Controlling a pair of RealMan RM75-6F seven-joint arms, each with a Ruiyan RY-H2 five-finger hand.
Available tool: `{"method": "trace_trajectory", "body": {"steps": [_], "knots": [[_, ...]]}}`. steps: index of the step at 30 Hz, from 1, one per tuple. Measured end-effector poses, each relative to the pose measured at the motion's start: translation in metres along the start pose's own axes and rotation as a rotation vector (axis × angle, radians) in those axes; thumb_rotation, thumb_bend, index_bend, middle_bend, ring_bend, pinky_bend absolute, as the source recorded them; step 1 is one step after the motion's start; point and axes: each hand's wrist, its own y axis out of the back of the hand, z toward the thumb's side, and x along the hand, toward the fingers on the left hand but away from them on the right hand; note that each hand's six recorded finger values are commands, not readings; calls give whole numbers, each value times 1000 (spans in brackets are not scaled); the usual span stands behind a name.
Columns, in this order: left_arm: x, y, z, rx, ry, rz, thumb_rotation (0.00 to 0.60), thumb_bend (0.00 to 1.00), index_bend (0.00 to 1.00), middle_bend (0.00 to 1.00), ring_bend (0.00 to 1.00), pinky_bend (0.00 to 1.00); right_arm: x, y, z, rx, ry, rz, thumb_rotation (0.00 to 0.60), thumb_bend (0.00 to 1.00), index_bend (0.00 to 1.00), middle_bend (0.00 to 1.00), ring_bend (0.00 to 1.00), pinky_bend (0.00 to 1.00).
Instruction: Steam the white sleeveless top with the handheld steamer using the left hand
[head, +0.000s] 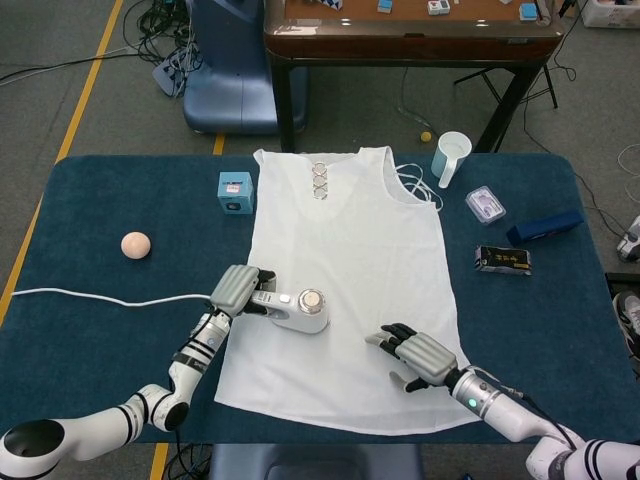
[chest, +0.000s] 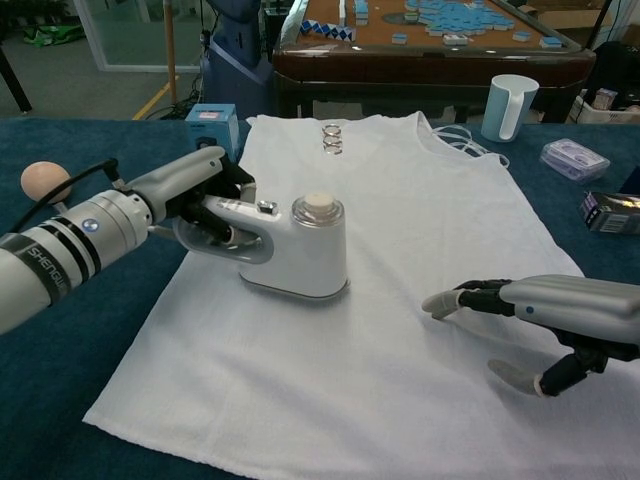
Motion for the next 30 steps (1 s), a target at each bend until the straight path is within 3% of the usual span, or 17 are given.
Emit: {"method": "trace_trajectory", "body": {"steps": [19,30], "knots": [[-13,-17,-5,25,-48,6,600,250,893,805,680,645,5,-6,1,10,-11,14,595,750,0,129,5,20],[0,-16,-13,49,-60,44,600,249,892,804,678,646,8,-8,1,11,-24,16,597,755,0,129,5,20]]}}
